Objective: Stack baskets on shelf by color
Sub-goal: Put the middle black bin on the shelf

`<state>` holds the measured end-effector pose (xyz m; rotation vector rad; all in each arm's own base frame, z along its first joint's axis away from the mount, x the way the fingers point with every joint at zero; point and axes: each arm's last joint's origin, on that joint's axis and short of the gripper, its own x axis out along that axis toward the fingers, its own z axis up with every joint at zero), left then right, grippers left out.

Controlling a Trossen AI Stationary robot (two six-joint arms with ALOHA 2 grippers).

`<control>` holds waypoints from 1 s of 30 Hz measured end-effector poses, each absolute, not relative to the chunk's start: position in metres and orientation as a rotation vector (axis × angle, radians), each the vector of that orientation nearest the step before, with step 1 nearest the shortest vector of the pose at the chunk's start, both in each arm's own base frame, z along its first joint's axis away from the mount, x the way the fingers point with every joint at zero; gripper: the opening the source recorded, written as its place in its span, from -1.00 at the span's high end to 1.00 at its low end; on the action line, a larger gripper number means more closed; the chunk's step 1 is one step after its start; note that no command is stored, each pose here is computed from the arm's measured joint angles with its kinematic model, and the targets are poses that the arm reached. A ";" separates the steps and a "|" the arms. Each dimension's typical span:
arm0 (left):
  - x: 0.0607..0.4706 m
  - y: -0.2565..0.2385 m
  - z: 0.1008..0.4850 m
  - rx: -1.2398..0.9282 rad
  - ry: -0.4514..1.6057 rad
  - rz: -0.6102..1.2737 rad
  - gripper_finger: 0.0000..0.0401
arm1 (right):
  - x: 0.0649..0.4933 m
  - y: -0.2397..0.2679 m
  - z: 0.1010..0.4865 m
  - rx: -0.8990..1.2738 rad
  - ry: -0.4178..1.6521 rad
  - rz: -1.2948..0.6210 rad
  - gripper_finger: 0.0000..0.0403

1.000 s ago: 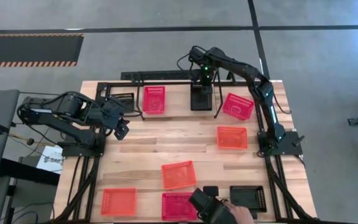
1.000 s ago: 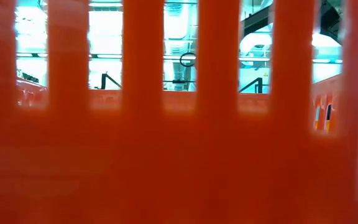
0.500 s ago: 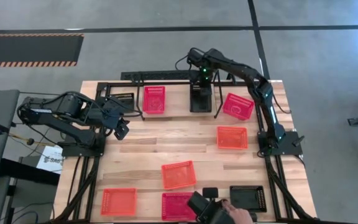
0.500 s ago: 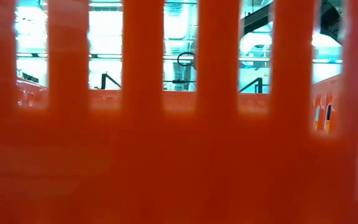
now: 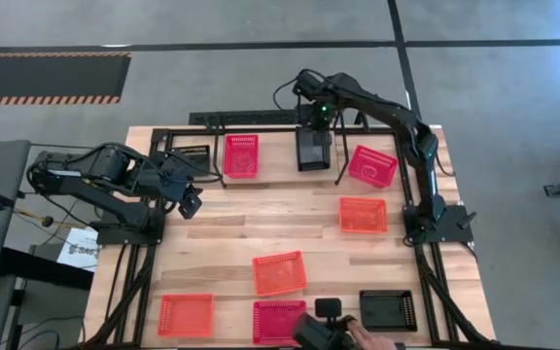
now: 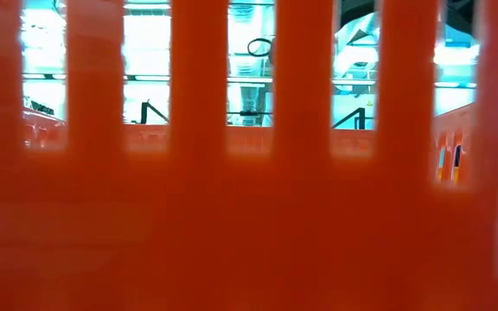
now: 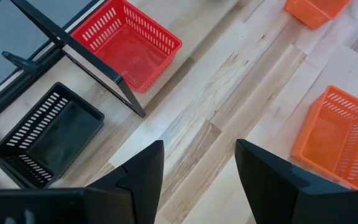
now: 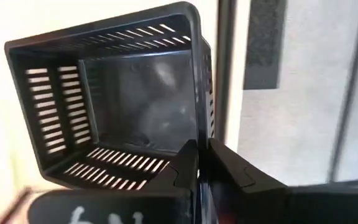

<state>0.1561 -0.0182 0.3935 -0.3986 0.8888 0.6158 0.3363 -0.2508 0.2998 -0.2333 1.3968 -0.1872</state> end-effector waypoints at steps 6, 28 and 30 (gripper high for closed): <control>0.156 -0.018 0.394 -0.403 0.888 0.617 0.07 | 0.338 -0.257 0.280 -0.132 1.439 -0.142 0.73; 0.156 -0.020 0.393 -0.492 0.900 0.607 0.07 | 0.333 -0.279 0.251 -0.039 1.451 -0.111 0.76; 0.156 -0.020 0.393 -0.500 0.897 0.612 0.07 | 0.333 -0.280 0.251 -0.041 1.439 -0.111 0.78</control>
